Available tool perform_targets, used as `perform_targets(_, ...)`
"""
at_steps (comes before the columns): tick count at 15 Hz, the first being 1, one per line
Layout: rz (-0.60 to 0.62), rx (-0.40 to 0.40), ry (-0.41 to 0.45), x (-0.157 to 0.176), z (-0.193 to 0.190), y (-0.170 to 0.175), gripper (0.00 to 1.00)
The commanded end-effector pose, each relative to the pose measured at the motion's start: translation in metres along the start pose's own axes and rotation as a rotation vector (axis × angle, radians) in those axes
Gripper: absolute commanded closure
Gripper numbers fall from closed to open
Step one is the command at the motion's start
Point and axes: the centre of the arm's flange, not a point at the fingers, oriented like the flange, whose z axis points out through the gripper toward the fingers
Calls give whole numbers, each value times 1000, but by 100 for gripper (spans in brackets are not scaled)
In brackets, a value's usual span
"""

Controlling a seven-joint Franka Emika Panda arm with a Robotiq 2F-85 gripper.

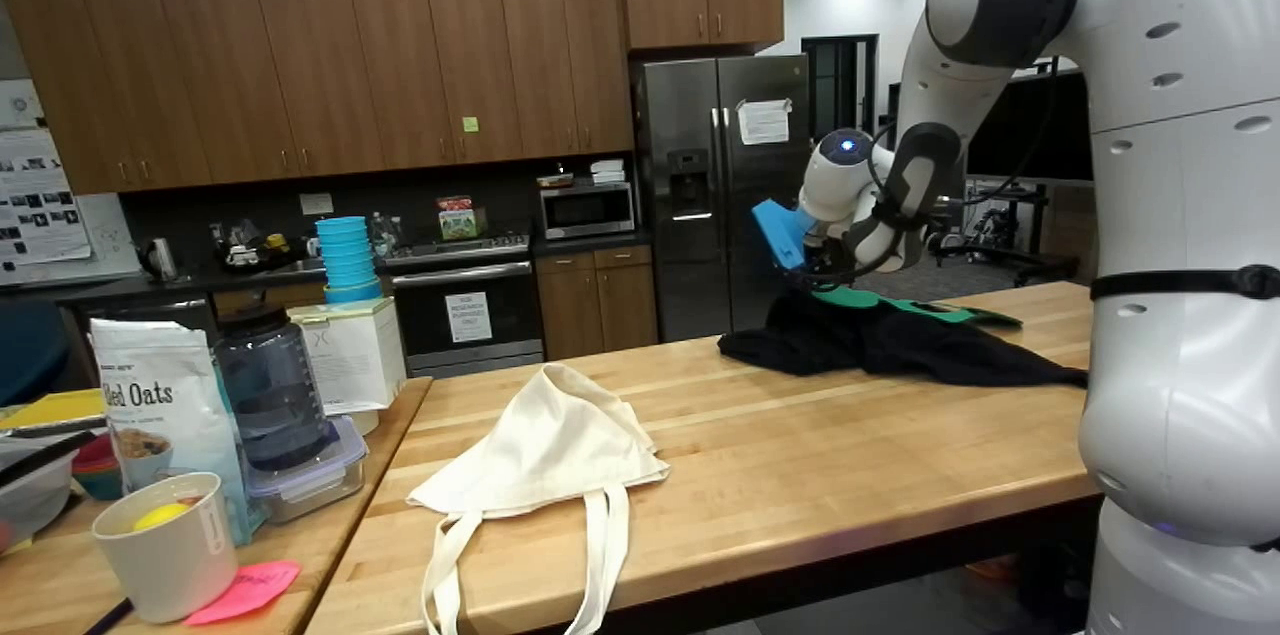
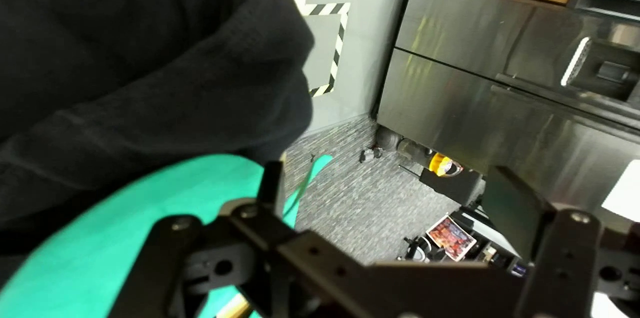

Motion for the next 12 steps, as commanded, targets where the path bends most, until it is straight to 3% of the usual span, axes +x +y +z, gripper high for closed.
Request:
perform_targets(1,6,14,4,4,-2,-5,0)
perform_targets(12,44,-1,35,-3,-2,-8,0)
